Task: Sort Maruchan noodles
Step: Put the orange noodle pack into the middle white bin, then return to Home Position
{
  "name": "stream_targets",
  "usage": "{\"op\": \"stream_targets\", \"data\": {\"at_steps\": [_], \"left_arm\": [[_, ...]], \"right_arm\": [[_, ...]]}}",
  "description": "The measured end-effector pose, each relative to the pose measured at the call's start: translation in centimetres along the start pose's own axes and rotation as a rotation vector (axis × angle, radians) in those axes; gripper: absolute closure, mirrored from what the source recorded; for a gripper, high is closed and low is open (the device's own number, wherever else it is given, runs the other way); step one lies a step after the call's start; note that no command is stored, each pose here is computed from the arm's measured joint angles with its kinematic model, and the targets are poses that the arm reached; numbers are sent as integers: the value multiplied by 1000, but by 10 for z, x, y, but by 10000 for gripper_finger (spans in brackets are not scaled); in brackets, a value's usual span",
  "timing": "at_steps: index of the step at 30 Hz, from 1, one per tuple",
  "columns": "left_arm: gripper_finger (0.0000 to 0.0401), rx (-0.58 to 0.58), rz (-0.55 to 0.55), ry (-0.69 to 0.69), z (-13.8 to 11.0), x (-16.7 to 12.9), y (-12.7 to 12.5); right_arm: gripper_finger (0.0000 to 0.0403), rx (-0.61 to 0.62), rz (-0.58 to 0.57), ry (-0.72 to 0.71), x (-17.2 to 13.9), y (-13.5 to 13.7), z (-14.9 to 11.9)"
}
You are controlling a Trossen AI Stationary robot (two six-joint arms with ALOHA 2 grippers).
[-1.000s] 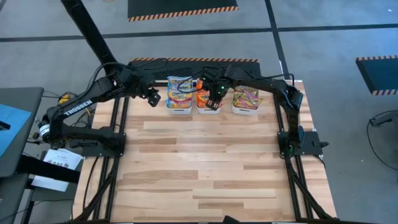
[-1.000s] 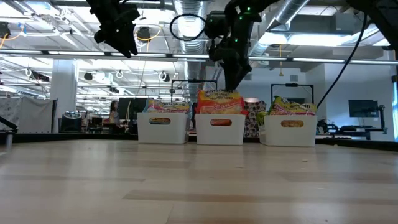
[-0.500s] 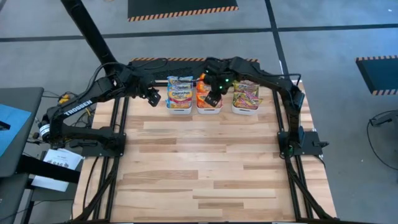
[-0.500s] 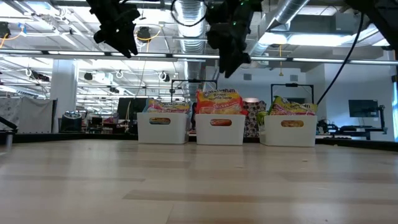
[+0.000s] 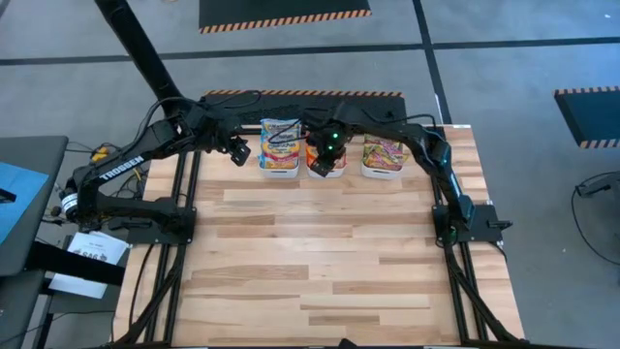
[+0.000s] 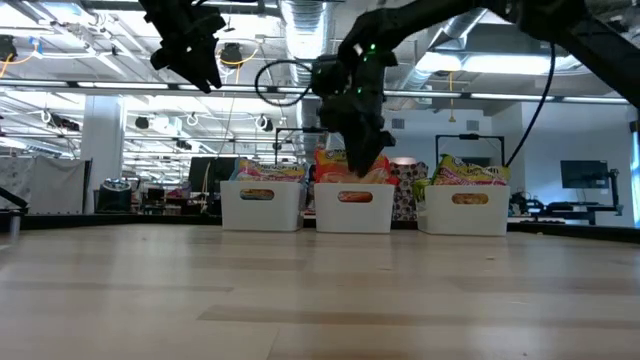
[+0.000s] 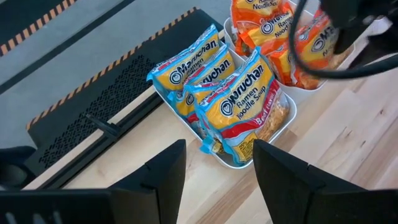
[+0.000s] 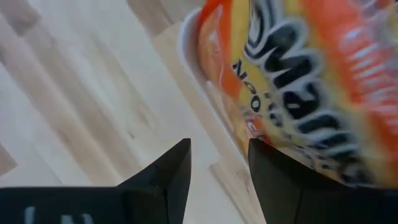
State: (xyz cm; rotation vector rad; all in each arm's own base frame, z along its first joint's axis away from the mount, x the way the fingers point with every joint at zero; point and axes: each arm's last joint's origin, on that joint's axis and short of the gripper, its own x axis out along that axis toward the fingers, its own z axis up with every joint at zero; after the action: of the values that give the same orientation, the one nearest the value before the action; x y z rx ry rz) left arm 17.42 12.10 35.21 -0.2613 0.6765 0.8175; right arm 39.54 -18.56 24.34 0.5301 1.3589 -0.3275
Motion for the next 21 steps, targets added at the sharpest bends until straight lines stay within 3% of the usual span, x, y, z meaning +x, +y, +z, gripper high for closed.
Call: {"op": "stream_targets", "data": {"at_steps": [5,10,21], "left_arm": [[227,0,0,1,0,0,0],[227,1,0,1,0,0,0],[227,5,0,1,0,0,0]], "right_arm": [[221,17,-3,41,25,-8,7],[221,21,17,63,26,-8,5],[221,43,41,-82,-39,-1,-9]]}}
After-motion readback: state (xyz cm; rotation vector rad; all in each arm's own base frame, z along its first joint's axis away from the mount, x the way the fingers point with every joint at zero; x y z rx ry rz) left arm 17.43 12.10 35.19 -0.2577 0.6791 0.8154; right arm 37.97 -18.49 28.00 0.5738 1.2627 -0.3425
